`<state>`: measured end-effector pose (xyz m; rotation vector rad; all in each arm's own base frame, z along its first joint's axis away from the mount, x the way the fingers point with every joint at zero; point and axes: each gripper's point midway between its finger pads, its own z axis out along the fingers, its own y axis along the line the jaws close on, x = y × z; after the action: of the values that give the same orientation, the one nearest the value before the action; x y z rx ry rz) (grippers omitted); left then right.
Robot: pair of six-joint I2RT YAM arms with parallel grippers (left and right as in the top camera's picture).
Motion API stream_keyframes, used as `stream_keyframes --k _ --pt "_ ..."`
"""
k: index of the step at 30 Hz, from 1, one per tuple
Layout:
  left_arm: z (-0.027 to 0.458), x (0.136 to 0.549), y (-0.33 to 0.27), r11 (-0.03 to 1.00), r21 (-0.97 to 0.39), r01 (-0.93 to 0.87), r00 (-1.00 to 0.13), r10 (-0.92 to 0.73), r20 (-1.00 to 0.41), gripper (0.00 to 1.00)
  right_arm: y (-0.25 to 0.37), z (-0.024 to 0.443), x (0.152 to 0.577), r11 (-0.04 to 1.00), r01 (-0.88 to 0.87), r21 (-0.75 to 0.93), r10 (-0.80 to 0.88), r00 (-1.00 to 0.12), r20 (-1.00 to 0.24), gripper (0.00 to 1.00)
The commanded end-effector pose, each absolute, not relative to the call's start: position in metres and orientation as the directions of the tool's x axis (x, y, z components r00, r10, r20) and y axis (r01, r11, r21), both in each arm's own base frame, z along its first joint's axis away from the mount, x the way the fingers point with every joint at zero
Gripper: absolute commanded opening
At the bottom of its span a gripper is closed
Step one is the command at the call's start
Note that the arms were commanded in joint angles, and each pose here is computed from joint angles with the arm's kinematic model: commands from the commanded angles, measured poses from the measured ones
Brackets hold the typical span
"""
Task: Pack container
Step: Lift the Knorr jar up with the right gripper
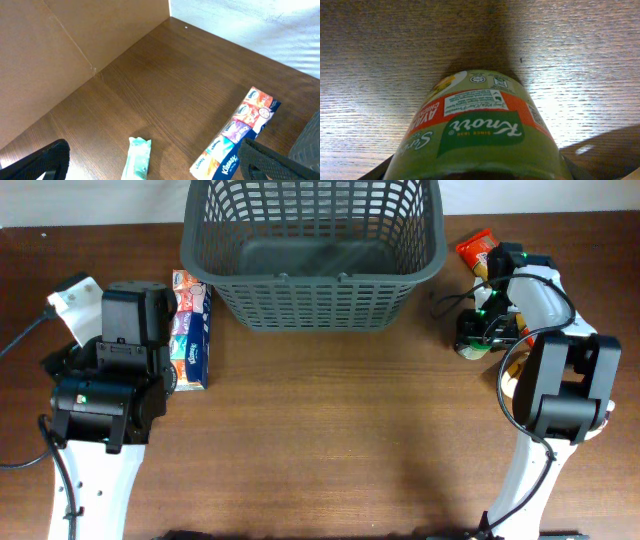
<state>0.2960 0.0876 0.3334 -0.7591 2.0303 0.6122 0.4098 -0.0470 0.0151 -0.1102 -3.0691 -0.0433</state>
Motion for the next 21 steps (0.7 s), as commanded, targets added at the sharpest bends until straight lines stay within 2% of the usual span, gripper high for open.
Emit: stream_keyframes --k 1,5,11,18,21 --pt "0.338 0.295 0.091 0.687 0.152 -0.711 -0.444 -0.271 -0.854 1.00 -0.054 0.028 0.425 0.992 0.124 0.014 0.124 -0.992 0.021 0.04" --pt "0.338 0.295 0.091 0.687 0.152 -0.711 -0.444 -0.271 -0.854 0.99 -0.064 0.062 0.448 0.990 0.144 0.013 0.144 -0.987 -0.065 0.04" --pt "0.338 0.295 0.091 0.687 0.152 -0.711 -0.444 -0.271 -0.854 1.00 -0.093 0.167 0.478 0.978 0.207 0.014 0.203 -0.942 -0.267 0.04" --pt "0.338 0.295 0.091 0.687 0.152 -0.711 -0.444 -0.271 -0.854 1.00 -0.126 0.305 0.471 0.951 0.304 0.057 0.284 -0.783 -0.553 0.04" --pt "0.338 0.295 0.091 0.687 0.152 -0.711 -0.444 -0.271 -0.854 1.00 -0.108 0.356 0.462 0.955 0.252 0.153 0.289 -0.699 -0.653 0.04"
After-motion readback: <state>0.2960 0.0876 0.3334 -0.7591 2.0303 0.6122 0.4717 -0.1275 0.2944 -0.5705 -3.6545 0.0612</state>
